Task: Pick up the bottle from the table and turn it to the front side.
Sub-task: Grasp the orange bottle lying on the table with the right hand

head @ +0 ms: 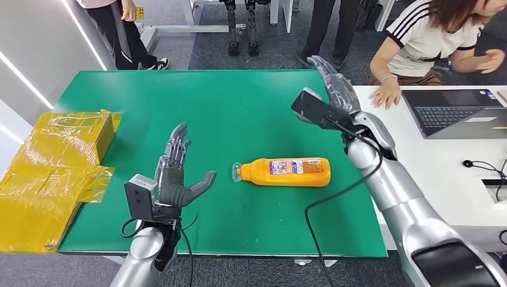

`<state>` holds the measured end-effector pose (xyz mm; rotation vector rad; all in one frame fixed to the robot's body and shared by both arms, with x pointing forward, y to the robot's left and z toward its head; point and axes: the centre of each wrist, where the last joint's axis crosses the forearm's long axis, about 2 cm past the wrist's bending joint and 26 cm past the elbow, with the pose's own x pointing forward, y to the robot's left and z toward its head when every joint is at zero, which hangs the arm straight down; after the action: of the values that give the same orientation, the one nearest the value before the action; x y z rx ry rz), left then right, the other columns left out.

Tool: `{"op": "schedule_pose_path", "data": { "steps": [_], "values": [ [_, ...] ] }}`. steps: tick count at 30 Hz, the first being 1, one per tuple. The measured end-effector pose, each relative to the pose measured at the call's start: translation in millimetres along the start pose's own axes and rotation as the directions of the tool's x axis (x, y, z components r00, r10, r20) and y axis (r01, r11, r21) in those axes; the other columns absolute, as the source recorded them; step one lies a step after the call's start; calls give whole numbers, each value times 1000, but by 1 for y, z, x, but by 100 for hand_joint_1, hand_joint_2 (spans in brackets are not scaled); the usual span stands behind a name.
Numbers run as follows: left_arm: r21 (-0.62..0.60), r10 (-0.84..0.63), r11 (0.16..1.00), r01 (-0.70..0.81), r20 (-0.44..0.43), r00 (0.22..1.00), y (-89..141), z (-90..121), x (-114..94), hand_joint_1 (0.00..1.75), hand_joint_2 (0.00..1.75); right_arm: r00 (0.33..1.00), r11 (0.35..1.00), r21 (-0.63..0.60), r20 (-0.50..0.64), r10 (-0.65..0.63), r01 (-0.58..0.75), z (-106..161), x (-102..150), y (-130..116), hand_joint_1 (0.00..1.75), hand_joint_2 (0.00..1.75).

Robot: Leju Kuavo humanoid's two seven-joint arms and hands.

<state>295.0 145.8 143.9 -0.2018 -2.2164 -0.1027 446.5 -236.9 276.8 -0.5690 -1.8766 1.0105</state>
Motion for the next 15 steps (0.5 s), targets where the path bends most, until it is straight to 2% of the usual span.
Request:
{"op": "schedule_pose_path", "data": {
  "steps": [3, 7, 11, 15],
  "values": [
    [-5, -1, 1000, 1, -6, 1000, 0, 1, -1, 0, 175, 999, 997, 71, -31, 44, -42, -18, 5, -11, 0, 175],
    [-11, -6, 1000, 6, -13, 1000, 0, 1, -2, 0, 175, 994, 981, 182, -70, 85, -71, -30, 7, -14, 0, 175],
    [-18, -9, 1000, 9, -24, 1000, 0, 2, -2, 0, 175, 984, 930, 357, -109, 138, -90, -38, 6, -15, 0, 175],
    [-20, -10, 1000, 9, -28, 1000, 0, 2, -2, 0, 175, 976, 894, 435, -122, 181, -111, -42, 5, -17, 0, 175]
  ]
}}
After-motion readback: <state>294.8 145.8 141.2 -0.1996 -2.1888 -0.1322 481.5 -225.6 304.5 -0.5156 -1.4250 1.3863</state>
